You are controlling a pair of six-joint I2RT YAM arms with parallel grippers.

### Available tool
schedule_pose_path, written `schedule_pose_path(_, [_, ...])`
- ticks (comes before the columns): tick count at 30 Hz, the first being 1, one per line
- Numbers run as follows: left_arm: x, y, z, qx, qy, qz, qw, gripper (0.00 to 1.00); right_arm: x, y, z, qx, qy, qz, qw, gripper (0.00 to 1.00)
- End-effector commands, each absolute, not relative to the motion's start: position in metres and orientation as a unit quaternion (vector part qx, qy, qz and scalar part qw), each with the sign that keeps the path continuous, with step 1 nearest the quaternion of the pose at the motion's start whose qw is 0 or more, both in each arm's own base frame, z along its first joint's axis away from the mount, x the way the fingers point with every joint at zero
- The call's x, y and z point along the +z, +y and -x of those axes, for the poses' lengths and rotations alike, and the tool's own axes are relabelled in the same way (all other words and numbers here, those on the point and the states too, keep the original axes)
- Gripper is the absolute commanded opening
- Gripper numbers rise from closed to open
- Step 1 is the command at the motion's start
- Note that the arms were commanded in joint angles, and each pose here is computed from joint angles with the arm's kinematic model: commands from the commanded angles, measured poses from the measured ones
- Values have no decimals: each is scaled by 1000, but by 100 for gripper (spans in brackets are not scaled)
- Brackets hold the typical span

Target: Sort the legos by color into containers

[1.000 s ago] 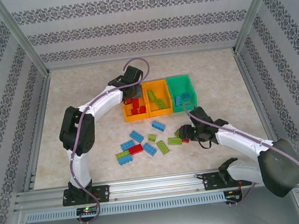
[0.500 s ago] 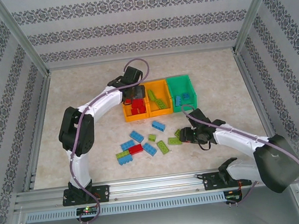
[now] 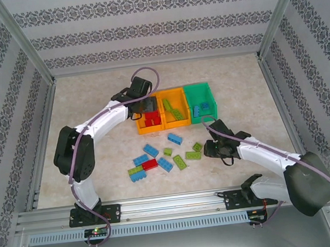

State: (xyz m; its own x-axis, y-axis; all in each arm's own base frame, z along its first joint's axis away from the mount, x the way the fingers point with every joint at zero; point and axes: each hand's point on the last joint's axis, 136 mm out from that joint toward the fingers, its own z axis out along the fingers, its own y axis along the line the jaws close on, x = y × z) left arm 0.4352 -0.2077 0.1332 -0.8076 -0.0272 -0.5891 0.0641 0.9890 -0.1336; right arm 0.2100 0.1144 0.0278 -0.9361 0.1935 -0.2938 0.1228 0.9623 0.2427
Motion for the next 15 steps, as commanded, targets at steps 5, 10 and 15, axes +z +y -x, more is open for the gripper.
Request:
schedule_pose_path(5, [146, -184, -417, -72, 938, 34, 338, 75, 86, 146, -241, 175, 954, -30, 243, 28])
schedule_pose_path(10, [147, -168, -397, -72, 932, 55, 350, 82, 135, 200, -274, 277, 917, 15, 286, 28])
schedule_pose_path(15, [138, -151, -378, -46, 938, 60, 339, 85, 164, 252, -307, 360, 886, 53, 288, 28])
